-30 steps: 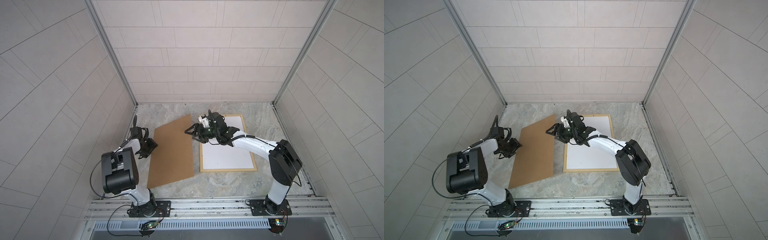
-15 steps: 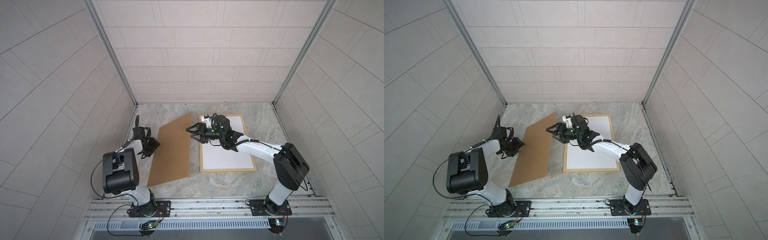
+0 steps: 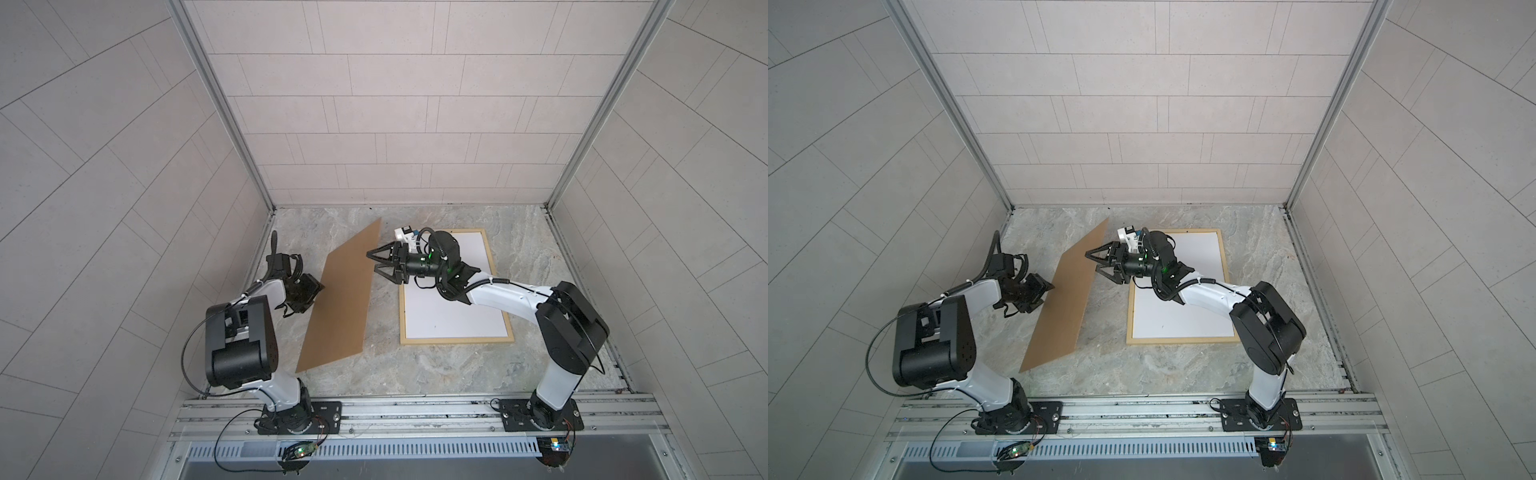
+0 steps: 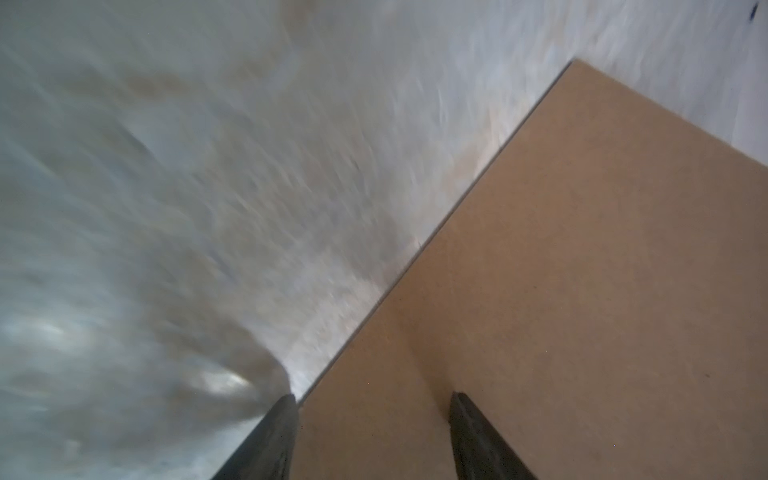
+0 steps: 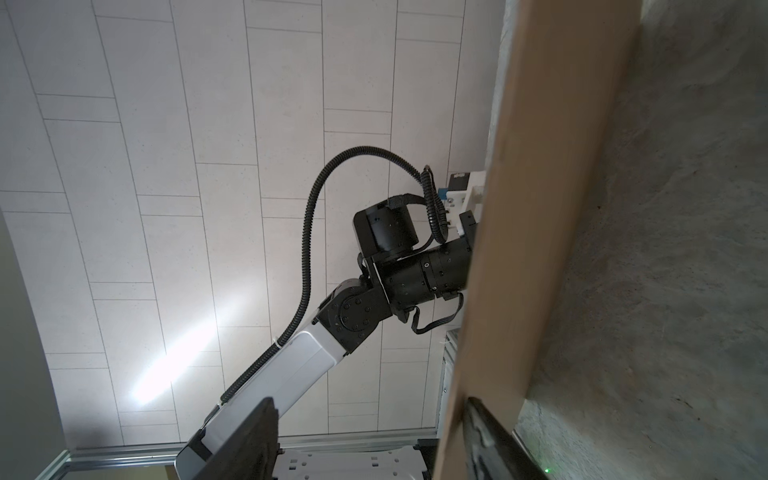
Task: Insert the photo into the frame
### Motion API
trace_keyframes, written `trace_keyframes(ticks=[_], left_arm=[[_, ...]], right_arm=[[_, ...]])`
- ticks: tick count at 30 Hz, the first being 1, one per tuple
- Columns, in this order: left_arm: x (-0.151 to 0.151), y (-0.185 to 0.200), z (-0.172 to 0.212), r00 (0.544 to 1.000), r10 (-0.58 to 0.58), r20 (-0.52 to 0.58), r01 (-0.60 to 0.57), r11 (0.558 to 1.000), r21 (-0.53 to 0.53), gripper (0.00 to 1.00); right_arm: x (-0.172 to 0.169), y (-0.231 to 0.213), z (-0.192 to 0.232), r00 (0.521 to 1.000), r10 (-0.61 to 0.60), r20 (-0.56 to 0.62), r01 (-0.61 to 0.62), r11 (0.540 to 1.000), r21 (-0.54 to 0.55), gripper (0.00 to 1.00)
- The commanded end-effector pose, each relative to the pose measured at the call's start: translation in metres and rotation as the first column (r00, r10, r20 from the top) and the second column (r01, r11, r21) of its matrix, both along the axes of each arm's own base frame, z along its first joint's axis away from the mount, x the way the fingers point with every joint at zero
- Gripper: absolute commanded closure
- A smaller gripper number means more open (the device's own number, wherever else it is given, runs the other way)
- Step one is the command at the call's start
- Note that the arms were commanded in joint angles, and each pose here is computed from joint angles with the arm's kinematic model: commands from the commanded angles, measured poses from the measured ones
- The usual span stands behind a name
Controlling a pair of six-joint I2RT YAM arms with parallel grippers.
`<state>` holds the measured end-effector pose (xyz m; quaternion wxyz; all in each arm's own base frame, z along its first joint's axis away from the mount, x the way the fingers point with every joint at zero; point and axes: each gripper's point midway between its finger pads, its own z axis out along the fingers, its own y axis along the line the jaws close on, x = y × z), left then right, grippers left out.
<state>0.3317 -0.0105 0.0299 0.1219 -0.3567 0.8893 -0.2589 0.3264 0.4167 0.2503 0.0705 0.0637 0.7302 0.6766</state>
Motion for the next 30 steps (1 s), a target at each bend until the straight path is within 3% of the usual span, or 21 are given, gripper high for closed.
trace_keyframes(ticks=[1,5,9,13,19,23,25,30], left_arm=[[-0.046,-0.039,-0.014,0.981,-0.102,-0.166,0.077,0.985,-0.151,0.38],[-0.047,-0.039,-0.013,0.98,-0.108,-0.164,0.083,0.985,-0.153,0.38],[-0.049,-0.037,-0.011,0.98,-0.112,-0.165,0.091,0.987,-0.134,0.38],[-0.046,-0.034,-0.007,0.982,-0.104,-0.156,0.086,0.989,-0.118,0.38],[-0.037,-0.032,-0.003,0.984,-0.103,-0.142,0.087,0.99,-0.112,0.39],[-0.034,-0.031,-0.004,0.985,-0.104,-0.141,0.089,0.991,-0.104,0.39],[-0.031,-0.032,-0.002,0.985,-0.112,-0.132,0.098,0.989,-0.109,0.39],[-0.021,-0.031,0.019,0.982,-0.176,-0.072,0.169,0.981,-0.096,0.39]], right_arm=[[-0.005,0.015,-0.012,0.993,0.042,-0.115,-0.034,0.997,0.068,0.3],[-0.003,0.017,-0.015,0.994,0.046,-0.098,-0.042,0.998,0.045,0.31],[-0.011,0.008,-0.024,0.997,0.059,-0.041,-0.064,0.99,-0.128,0.34],[-0.021,-0.008,-0.034,0.995,0.101,0.021,-0.088,0.94,-0.33,0.42],[-0.027,-0.016,-0.046,0.989,0.146,0.021,-0.123,0.895,-0.43,0.77],[-0.032,-0.023,-0.053,0.985,0.173,0.024,-0.14,0.864,-0.484,0.88],[-0.031,-0.026,-0.053,0.983,0.182,0.037,-0.14,0.858,-0.494,1.0],[-0.029,-0.031,-0.043,0.971,0.224,0.09,-0.158,0.87,-0.467,1.0]])
